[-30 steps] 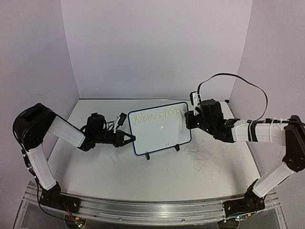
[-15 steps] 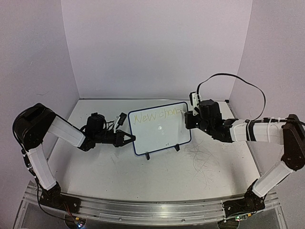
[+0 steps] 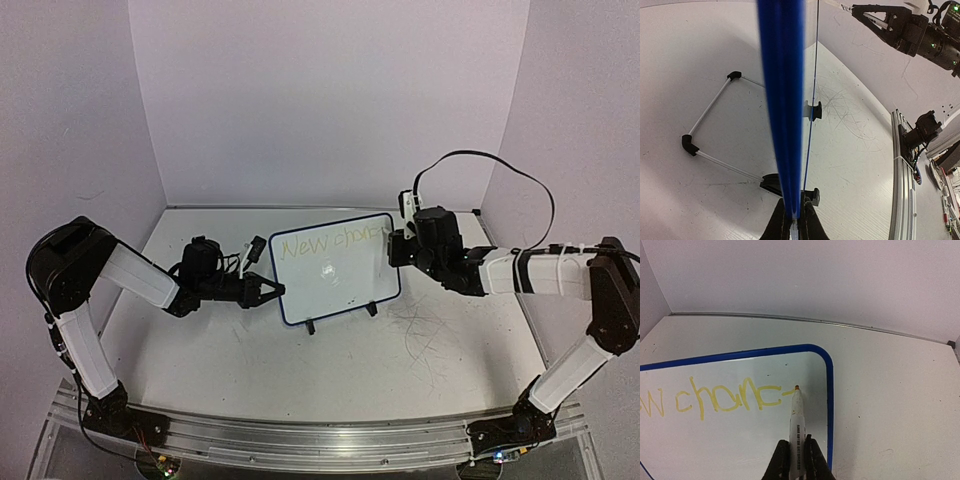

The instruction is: Write a sentence on the whiteboard

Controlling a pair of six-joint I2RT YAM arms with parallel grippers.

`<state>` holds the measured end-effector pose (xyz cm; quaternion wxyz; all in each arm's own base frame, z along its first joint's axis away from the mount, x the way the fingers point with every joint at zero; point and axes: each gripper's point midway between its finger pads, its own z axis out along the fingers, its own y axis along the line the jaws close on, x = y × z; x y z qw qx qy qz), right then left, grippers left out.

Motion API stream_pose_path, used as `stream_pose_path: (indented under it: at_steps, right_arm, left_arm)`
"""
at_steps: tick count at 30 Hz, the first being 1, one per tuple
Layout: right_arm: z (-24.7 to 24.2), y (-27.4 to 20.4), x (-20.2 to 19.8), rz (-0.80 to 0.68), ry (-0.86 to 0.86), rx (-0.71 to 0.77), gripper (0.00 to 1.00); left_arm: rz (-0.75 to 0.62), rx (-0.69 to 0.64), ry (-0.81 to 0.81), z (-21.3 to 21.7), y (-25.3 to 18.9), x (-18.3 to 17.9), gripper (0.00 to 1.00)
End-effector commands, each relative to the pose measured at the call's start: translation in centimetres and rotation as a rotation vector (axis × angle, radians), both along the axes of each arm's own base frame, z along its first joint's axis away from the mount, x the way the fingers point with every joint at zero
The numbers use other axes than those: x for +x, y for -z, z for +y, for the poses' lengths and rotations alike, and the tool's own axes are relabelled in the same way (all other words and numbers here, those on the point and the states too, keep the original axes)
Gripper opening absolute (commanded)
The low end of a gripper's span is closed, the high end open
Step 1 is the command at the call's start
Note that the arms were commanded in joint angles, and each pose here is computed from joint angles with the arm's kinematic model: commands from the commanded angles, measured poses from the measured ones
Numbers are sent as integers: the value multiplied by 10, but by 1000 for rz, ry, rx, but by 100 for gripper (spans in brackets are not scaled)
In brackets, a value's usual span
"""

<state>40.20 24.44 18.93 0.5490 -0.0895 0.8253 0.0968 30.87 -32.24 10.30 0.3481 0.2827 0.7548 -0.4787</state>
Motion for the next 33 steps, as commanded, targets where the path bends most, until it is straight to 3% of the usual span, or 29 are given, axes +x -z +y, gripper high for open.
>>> stream_pose_path:
  at_steps: [1, 33]
  right_arm:
    - [7, -17, 12, -43, 8, 35, 0]
    - [12, 0, -5, 16, -67, 48, 0]
  left_arm:
    - [-20, 44, -51, 7, 3, 9, 0]
    - [-22, 43, -48, 6, 2, 10, 0]
